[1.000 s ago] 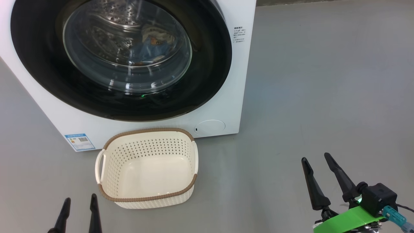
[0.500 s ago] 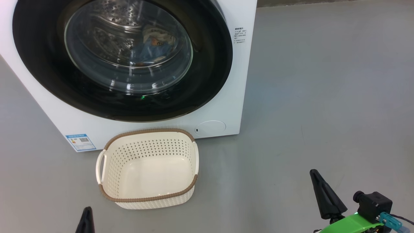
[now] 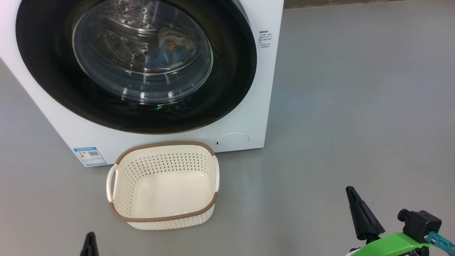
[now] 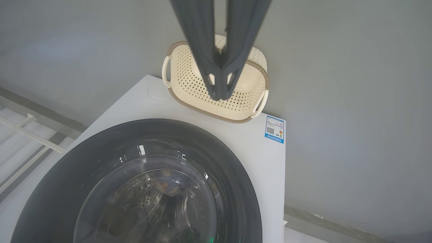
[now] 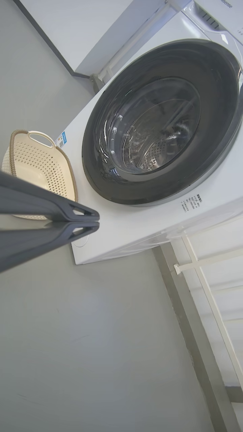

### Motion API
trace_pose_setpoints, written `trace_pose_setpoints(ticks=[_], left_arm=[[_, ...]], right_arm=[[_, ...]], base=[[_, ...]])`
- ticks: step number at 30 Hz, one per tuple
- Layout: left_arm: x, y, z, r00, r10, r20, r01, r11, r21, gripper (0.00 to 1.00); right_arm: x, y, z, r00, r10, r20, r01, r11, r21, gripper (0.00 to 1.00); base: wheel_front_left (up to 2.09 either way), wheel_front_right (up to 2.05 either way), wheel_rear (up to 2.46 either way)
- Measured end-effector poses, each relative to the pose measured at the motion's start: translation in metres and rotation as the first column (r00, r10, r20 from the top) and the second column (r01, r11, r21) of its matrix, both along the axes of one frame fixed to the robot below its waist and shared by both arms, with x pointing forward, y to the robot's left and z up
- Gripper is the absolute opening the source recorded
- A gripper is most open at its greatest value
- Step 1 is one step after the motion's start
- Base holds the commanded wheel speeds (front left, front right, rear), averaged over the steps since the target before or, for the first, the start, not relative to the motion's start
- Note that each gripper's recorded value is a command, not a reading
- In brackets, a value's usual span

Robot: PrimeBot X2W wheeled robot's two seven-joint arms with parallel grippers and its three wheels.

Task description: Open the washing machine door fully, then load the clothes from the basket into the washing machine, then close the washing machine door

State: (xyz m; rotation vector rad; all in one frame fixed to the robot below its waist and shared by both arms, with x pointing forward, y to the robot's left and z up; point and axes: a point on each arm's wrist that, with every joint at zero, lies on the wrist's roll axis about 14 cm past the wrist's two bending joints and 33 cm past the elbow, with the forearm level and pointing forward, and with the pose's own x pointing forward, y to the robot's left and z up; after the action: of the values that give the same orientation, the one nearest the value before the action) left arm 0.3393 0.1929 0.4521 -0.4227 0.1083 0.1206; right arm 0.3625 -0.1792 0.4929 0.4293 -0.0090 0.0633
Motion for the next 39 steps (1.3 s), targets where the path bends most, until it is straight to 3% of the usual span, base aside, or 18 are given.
trace_pose_setpoints(ticks=[21, 39], left_arm=[[0.004, 0.001, -0.003, 0.999, 0.027, -0.018, -0.031, 0.973, -0.228, 0.0], [0.014, 0.0, 0.002, 0.999, 0.045, -0.013, -0.047, 0.901, -0.431, 0.0]], right_arm=[[0.001, -0.01, -0.008, 0.997, -0.04, -0.059, 0.052, 0.974, 0.22, 0.0], [0.004, -0.015, -0.01, 0.994, -0.056, -0.097, 0.092, 0.906, 0.413, 0.0]], base=[[0.0, 0.0, 0.0], [0.0, 0.0, 0.0]])
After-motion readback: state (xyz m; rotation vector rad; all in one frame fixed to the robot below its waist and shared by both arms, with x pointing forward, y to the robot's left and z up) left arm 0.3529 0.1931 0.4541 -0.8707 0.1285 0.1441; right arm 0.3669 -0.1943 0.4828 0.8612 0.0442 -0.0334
